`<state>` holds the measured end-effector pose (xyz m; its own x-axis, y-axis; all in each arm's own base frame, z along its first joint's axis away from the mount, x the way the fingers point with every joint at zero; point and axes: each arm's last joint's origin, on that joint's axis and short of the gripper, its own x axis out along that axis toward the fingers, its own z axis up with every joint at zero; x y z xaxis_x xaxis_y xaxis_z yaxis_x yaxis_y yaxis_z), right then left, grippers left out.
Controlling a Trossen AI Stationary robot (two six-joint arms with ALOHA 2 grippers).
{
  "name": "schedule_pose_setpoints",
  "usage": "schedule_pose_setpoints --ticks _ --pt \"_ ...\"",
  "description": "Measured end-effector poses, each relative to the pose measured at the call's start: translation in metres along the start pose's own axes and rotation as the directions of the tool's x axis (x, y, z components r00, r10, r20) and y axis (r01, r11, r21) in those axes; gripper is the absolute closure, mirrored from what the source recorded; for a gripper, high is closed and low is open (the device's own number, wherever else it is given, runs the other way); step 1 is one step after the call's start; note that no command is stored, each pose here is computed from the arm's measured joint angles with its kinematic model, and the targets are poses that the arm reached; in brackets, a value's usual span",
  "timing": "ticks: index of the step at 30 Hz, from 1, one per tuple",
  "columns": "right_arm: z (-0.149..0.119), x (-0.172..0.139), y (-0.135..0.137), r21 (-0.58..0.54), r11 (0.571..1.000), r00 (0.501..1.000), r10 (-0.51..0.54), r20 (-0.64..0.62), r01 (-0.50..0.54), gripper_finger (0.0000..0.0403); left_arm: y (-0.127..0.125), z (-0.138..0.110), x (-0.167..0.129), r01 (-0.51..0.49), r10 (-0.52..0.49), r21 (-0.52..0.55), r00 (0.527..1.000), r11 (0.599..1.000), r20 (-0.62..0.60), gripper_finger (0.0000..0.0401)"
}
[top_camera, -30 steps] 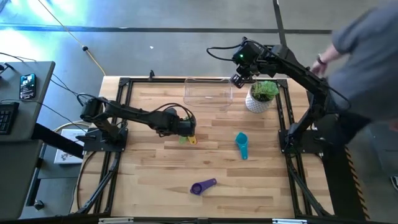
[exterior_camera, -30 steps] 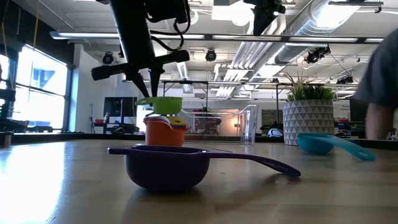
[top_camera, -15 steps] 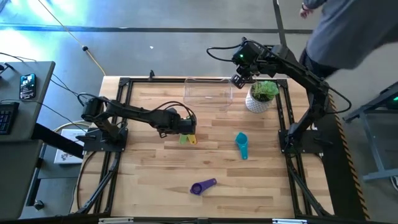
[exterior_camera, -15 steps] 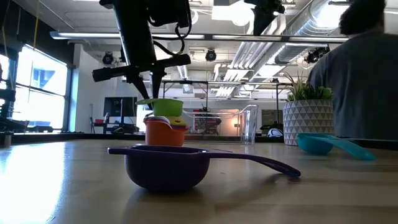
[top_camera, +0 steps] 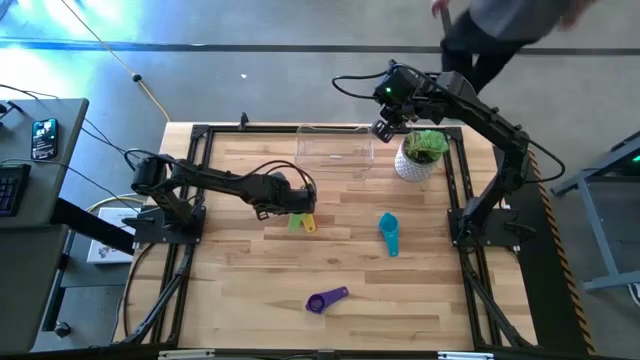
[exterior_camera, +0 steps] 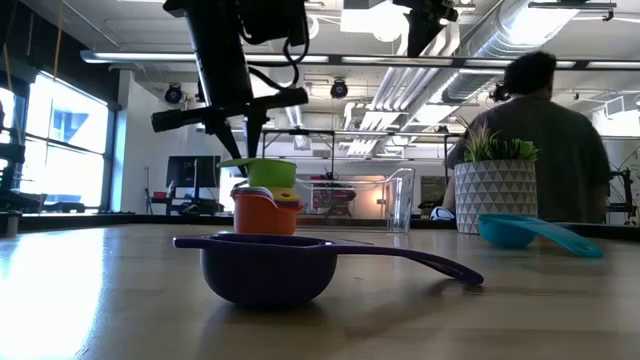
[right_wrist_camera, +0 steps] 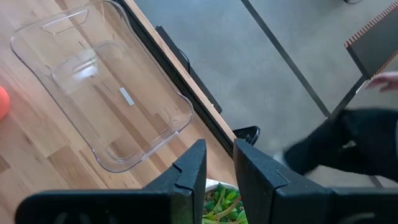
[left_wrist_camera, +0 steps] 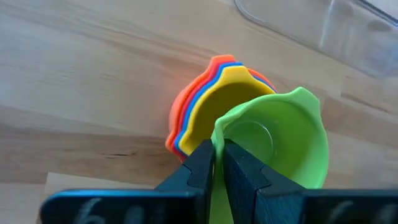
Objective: Nest measuring cups in basket
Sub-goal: Stack the green measuring cup on the top of the yellow measuring cup
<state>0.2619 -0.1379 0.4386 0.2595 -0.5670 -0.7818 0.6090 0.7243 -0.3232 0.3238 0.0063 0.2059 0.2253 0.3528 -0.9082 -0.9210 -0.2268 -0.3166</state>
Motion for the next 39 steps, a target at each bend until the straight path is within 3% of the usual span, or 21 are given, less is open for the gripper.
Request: schedule_pose_setpoints --ticks 23,34,39 --pt "-0.0007 0.0000 0.0000 -0.020 1.000 1.000 0.000 -0.007 0.000 0.0329 -0.0018 0.0069 0.0029 -0.012 0.011 -0.013 1.000 1.000 -0.022 0.0375" --pt "-0.0007 0.0000 0.0000 -0.043 0.999 1.000 0.000 -0.007 0.000 0.0329 -0.0022 0.0070 0.0030 -0.010 0.010 0.000 1.000 1.000 -0.030 0.0323" --pt "-0.0007 0.0000 0.0000 -0.045 0.999 1.000 0.000 -0.007 0.000 0.0329 -0.0014 0.0044 0.0025 -0.022 0.031 0.076 0.992 0.997 -0.118 0.0315"
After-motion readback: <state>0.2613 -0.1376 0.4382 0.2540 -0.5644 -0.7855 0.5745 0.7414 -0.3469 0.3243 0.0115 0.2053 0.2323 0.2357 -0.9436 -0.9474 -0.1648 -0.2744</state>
